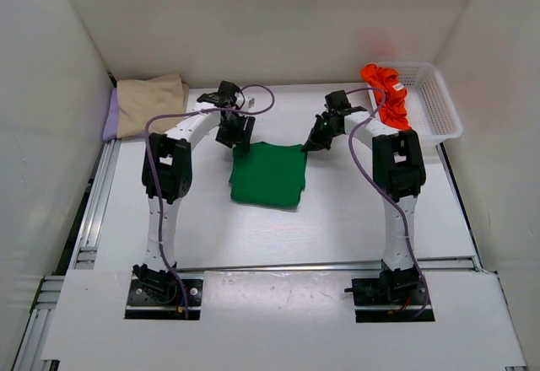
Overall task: Fold and stack the t-shirts
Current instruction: Fold the long partially folded tshirt into a neat square, then put the neatly folded tshirt into the corner of the board with the left arm
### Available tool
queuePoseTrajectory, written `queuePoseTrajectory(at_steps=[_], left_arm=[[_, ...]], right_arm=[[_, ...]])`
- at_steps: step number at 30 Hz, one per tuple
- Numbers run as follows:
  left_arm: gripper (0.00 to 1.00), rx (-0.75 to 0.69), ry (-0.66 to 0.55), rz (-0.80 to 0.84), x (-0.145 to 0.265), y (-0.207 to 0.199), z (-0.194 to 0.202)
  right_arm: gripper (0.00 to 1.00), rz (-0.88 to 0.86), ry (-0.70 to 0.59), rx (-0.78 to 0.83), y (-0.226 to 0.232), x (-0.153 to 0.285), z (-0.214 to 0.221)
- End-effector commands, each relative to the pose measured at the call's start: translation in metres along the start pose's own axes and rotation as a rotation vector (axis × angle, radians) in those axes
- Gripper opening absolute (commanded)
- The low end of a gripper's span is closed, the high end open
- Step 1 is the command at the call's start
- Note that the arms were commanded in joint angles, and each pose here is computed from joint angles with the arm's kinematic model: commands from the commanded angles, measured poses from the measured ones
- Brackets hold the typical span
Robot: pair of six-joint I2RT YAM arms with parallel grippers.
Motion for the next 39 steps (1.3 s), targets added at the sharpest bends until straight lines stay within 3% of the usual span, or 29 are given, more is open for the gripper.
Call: queuePoseTrajectory(at_steps=[1, 4, 6, 10, 15, 21, 23, 24, 28, 34, 36, 39], left_arm=[[0.77, -0.015, -0.15, -0.033, 0.075, -0.002, -0.019], [0.95, 0.004, -0.182, 0.006, 0.107, -0.002, -0.001], [0.95, 0.02, -0.162, 0.052, 0.108, -0.003, 0.013], [0.95, 0.069, 0.026, 0.116, 0.07, -0.008, 0.061], [0.95, 0.121, 0.163, 0.246, 0.024, -0.014, 0.087], [0.96, 0.145, 0.175, 0.365, 0.007, -0.021, 0.083], [0.87, 0.146, 0.185, 0.403, -0.001, -0.026, 0.082], [0.75, 0.154, 0.188, 0.436, -0.004, -0.029, 0.083], [0.59, 0.197, 0.229, 0.545, -0.023, -0.034, 0.083], [0.46, 0.269, 0.209, 0.662, -0.031, -0.021, 0.066], [0.1, 0.276, 0.163, 0.689, -0.025, -0.013, 0.053], [0.1, 0.297, 0.156, 0.694, -0.019, -0.006, 0.051]], right_arm=[[0.0, -0.041, -0.081, 0.059, 0.022, 0.033, -0.013], [0.08, -0.055, -0.173, 0.102, 0.034, 0.074, -0.014], [0.11, -0.029, -0.163, 0.092, 0.028, 0.083, -0.004], [0.15, 0.005, -0.101, 0.074, 0.013, 0.09, 0.024], [0.16, 0.036, -0.012, 0.051, -0.008, 0.08, 0.056], [0.16, 0.055, -0.006, 0.024, -0.027, 0.078, 0.072], [0.16, 0.054, 0.007, 0.008, -0.03, 0.075, 0.076], [0.16, 0.05, 0.009, 0.004, -0.029, 0.073, 0.079], [0.16, 0.05, 0.014, -0.024, -0.031, 0.067, 0.084], [0.17, 0.045, -0.019, -0.014, -0.027, 0.079, 0.084], [0.17, 0.051, -0.029, -0.013, -0.027, 0.082, 0.085], [0.17, 0.081, -0.06, -0.013, -0.03, 0.09, 0.086]])
Point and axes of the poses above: each gripper's point midway between its finger pads, its own x axis back along the fingers, its own y axis along the line the jaws close on, z = x × y, the point moved 7 cm from there along x, back along the fingers, and after that the axes turned 7 degrees about -x, right-handed, at the moved point
